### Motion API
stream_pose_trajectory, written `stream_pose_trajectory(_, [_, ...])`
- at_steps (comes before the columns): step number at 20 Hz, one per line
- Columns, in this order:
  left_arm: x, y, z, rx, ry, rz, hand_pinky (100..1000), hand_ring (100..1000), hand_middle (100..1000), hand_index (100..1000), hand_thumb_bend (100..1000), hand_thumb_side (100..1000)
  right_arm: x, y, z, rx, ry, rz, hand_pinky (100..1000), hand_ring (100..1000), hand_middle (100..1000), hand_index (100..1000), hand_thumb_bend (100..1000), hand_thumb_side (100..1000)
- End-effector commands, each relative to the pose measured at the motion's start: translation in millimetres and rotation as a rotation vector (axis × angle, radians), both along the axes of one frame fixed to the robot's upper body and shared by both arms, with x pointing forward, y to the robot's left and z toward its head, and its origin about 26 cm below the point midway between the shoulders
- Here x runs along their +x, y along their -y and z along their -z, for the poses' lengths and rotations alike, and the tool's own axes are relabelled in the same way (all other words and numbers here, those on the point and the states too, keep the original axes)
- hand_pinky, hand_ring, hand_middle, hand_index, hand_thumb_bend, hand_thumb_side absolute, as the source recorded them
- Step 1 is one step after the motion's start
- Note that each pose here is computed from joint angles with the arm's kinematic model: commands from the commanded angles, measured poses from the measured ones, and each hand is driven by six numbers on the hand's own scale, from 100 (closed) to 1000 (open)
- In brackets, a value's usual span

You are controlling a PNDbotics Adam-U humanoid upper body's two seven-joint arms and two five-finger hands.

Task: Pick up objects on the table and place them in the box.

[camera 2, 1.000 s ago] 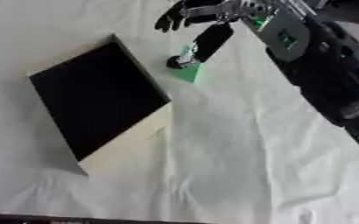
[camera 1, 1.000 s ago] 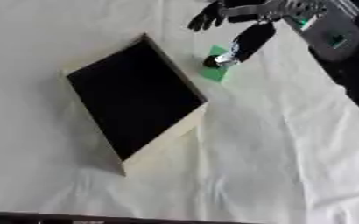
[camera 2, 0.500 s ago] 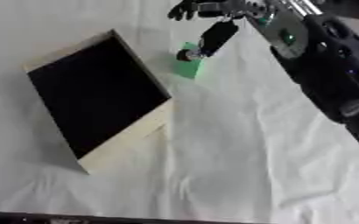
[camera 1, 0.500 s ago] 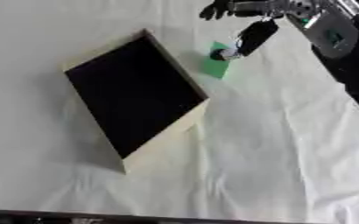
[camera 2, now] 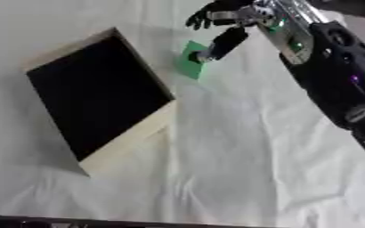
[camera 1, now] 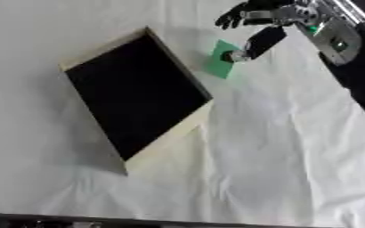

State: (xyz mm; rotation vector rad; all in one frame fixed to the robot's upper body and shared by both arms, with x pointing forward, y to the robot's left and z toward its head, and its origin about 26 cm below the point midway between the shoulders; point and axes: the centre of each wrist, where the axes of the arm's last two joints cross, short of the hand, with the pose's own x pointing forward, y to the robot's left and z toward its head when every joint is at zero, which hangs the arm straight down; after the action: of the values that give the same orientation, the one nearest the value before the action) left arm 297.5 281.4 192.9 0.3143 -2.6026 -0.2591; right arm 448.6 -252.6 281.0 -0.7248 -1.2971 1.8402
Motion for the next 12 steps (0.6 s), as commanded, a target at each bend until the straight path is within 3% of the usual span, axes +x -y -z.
stream_pose_trajectory(1, [-2.2, 2, -7.1, 0.011, 0.026, 0.01, 579, 679, 681, 773, 100, 642, 0.3, 7, -10.3, 0.034, 0.0, 0.015, 842, 870, 843, 1000, 263, 734])
stream_pose_trajectory(12, [-1.7, 4, -7.5, 0.011, 0.025, 0.016, 580, 679, 681, 773, 100, 648, 10.9, 13, 8.1, 0.049, -0.04, 0.088, 810, 839, 796, 988, 264, 745])
